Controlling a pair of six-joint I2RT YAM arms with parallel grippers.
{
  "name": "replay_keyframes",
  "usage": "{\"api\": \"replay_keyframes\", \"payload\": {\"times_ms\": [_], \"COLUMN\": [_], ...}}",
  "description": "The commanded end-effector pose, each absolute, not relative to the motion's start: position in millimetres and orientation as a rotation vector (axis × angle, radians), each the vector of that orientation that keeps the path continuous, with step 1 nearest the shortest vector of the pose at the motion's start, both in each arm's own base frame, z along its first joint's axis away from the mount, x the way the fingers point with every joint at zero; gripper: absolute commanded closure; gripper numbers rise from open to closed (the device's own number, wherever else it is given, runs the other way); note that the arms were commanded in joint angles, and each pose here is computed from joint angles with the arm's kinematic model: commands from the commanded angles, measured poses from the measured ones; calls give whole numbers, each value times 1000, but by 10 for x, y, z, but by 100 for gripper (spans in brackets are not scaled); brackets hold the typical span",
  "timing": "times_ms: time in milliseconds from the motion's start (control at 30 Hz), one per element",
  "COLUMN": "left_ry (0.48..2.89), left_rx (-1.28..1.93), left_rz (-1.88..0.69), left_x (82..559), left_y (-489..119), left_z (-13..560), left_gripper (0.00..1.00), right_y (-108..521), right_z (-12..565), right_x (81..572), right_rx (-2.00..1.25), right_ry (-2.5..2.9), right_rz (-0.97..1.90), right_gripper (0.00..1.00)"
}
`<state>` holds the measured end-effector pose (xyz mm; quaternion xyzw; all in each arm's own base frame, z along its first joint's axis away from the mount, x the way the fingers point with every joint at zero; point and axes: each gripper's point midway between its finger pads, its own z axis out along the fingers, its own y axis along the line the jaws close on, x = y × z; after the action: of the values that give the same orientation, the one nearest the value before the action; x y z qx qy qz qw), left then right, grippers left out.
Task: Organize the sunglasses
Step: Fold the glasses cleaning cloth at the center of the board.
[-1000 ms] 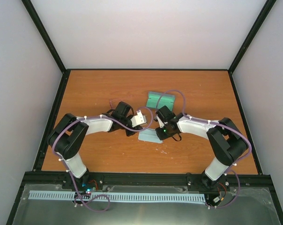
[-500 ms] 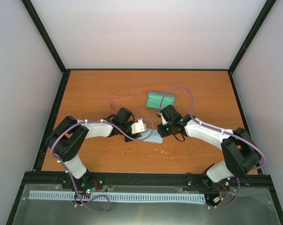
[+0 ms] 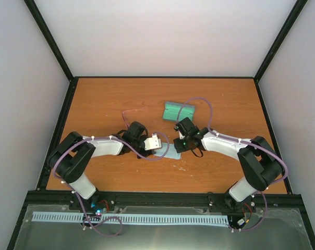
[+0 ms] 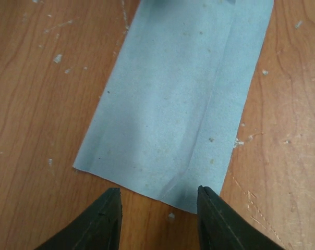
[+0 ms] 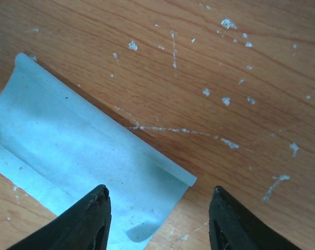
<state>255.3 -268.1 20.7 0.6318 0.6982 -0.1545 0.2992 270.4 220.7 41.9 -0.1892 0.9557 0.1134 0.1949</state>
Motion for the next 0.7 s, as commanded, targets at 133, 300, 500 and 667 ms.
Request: {"api": "replay_keyframes", "payload": {"times_ms": [133,300,500,667], "left_ry": [1777,1840,1883,1895], "left_rx": [1477,1335,1310,1319], "left_rz": [-484,-564,-541,-553], "left_x": [2794,3135,3306,3327], "left_y": [-2830,-2722,-2668,-2692], "left_z": [885,1112,1028,970], "left_gripper": [46,38,35,35], "right_y": [2091,2037,2107,2156], "right_z": [408,290,192,88], "right_x": [2879,2876,2862,2831], "right_rx": [-514,-499,-510,-527], "right_ry": [2640,2685,2723,2759], "right_rz": [173,174,219,245], "right_gripper": [45,46,49,65]}}
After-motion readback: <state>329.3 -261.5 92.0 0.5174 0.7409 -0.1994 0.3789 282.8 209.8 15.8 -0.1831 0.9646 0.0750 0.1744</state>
